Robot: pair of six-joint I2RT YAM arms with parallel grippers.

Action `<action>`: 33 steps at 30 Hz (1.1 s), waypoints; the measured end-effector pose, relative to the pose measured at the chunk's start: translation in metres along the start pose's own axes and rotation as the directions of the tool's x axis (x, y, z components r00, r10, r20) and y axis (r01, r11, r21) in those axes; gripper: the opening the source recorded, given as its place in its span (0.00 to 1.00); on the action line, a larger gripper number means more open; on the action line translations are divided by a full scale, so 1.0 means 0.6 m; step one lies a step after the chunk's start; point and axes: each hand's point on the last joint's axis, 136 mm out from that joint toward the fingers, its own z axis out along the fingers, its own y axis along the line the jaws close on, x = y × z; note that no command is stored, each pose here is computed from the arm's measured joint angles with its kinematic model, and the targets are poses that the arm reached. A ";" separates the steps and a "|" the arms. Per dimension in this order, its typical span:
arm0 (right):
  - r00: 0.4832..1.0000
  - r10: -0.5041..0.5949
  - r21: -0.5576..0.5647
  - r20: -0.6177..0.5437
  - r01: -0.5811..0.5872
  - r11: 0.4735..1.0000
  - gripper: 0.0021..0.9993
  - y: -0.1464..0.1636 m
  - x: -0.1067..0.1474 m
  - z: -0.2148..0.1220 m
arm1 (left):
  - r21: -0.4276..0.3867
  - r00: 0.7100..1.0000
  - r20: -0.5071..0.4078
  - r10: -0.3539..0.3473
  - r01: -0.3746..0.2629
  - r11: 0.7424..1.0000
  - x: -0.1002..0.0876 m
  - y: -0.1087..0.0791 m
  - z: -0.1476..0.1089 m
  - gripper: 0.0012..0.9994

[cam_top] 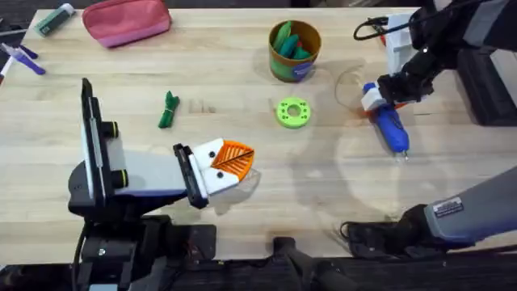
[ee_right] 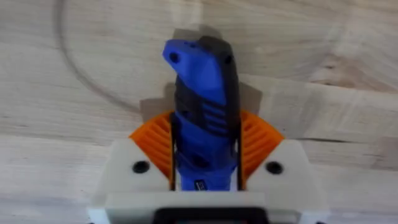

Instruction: Pick up the gripper from the table and insert it into the empty holder that is missing its gripper. Then pick up a screw, insert it into the mounting hole, and use the screwdriver to tighten it. Finally, clean up the table by picking up the vegetable and placing it into the bucket.

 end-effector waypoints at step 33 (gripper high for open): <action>0.998 -0.004 -0.056 0.068 0.008 0.998 0.02 0.015 -0.017 -0.063 | 0.000 1.000 0.000 0.000 0.000 1.000 0.000 0.000 0.000 0.01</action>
